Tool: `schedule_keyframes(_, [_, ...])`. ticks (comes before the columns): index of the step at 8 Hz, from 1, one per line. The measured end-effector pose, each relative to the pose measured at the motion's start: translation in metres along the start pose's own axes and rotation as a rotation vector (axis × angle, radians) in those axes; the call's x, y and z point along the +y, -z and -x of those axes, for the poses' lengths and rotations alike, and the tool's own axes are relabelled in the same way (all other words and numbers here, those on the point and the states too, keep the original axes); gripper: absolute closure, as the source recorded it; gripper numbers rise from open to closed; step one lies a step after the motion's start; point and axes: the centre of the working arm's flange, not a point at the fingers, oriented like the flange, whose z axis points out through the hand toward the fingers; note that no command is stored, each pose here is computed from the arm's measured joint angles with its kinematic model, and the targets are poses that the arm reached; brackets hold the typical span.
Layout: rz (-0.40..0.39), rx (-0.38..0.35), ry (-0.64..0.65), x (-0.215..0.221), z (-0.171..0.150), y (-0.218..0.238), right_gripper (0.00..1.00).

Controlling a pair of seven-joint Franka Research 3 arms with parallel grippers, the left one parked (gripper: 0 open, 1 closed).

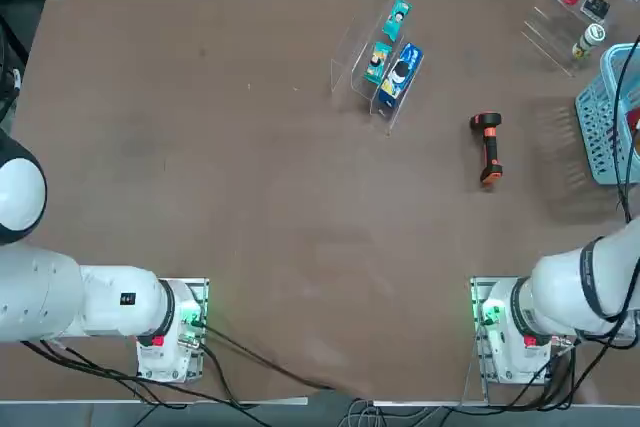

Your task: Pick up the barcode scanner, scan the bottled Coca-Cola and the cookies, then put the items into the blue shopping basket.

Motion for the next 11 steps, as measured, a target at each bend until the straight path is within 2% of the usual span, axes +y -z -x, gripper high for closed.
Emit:
schedule_keyframes(3, [0.007,0.051,-0.018,-0.097,-0.026,0.072,0.00])
schedule_keyframes(7, [-0.004,0.091,-0.190,-0.227,-0.052,0.121,0.00])
schedule_keyframes(11, [0.025,0.087,-0.365,-0.277,-0.069,0.126,0.00])
